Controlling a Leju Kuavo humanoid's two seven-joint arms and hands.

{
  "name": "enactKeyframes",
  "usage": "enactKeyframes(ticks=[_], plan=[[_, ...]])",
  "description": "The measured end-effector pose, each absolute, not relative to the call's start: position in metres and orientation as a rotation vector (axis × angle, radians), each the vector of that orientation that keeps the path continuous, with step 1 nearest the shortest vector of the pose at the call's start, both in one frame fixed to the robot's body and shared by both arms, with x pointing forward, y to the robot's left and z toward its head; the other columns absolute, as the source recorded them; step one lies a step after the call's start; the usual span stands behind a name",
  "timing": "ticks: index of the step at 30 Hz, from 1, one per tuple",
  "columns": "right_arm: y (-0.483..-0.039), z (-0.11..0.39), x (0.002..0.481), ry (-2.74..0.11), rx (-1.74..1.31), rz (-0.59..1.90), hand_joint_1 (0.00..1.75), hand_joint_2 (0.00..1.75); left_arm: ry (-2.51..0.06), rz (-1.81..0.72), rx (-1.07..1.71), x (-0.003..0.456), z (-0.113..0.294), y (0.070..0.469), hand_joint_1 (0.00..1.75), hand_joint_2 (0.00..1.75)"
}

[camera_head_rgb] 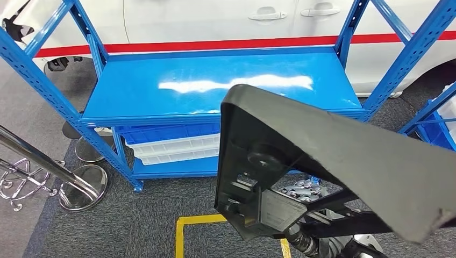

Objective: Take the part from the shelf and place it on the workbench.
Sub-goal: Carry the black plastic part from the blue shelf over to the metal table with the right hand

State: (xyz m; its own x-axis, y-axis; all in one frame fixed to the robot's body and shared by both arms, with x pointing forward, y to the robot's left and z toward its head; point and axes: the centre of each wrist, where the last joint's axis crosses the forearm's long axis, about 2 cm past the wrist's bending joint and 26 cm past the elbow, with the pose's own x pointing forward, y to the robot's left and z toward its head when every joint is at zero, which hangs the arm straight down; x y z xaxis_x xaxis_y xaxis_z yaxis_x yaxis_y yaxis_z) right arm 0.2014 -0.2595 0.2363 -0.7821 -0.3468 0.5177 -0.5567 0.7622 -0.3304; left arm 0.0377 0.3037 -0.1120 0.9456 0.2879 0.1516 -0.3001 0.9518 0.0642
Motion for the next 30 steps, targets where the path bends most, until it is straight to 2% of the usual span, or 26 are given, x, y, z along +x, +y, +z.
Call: enactKeyframes(ticks=[30], plan=[[-0.256,0.245,0.201,-2.563,0.674,0.648,1.75,1.75,-0.17,0.277,0.116,0.038,-0.112,0.317,0.0,1.75]])
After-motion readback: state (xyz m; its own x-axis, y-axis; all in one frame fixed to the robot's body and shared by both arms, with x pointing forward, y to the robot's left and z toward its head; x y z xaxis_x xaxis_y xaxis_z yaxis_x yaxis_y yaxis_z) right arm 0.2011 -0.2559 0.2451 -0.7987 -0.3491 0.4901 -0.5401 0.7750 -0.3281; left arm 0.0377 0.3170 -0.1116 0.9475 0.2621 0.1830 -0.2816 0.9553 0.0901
